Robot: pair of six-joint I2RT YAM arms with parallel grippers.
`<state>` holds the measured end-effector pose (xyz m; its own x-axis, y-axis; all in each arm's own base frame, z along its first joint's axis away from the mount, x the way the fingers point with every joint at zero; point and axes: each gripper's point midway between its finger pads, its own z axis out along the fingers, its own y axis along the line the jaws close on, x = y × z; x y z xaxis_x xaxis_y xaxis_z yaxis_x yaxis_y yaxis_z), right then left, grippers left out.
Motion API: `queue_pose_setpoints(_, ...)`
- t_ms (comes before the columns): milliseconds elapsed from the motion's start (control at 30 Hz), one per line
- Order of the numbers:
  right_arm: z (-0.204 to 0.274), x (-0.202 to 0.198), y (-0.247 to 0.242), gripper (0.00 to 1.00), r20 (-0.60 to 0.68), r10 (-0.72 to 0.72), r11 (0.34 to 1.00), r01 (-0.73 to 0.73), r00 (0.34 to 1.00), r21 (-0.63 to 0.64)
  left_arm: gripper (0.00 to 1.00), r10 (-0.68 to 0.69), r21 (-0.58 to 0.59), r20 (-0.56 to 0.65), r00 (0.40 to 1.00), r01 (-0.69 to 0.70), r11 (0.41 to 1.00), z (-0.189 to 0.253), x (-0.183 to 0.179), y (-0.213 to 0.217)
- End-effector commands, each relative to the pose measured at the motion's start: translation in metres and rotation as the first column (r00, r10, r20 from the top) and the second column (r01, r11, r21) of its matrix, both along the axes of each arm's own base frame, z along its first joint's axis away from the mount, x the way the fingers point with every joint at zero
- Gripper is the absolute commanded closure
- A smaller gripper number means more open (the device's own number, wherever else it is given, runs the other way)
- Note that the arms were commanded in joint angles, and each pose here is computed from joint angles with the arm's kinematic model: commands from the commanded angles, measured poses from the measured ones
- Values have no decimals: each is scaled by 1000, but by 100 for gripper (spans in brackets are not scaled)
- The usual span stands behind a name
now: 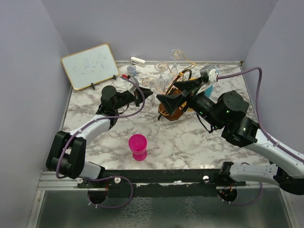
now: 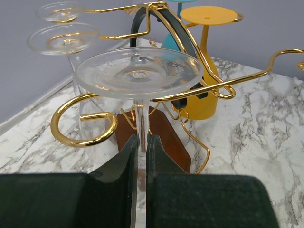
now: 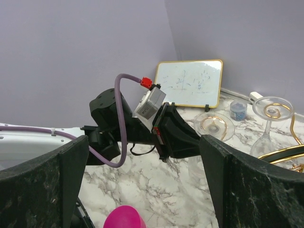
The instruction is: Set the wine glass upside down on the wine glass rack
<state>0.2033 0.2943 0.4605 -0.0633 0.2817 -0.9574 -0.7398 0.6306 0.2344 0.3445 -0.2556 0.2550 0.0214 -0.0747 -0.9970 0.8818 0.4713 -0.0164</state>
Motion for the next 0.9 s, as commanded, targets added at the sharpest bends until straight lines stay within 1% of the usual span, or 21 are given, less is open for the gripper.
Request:
queue_pose_setpoints(0, 13, -3, -5, 2, 25, 0, 1000, -1, 1000, 9, 100, 48, -39, 106, 993, -44, 998, 30, 18, 0)
queue_pose_setpoints(200, 14, -1, -2, 1, 37, 0, 1000, 0, 999, -4, 100, 95, -36, 106, 990, -92, 995, 26, 33, 1)
queue_pose_setpoints(367, 14, 2, 0, 1, 49, -5, 1000, 6, 999, -23, 100, 126, -56, 107, 986, -120, 991, 28, 42, 7)
queue_pose_setpoints(633, 15, 4, -1, 0, 64, -20, 999, 23, 998, -38, 100, 211, -98, 87, 974, -202, 974, 33, 61, 35)
queue_pose_setpoints(767, 14, 4, 0, 0, 64, -16, 999, 19, 998, -47, 100, 216, -98, 86, 973, -207, 973, 36, 63, 44)
queue_pose_setpoints(867, 14, 4, -1, 0, 63, -17, 999, 20, 998, -44, 100, 196, -92, 87, 977, -188, 978, 35, 55, 43)
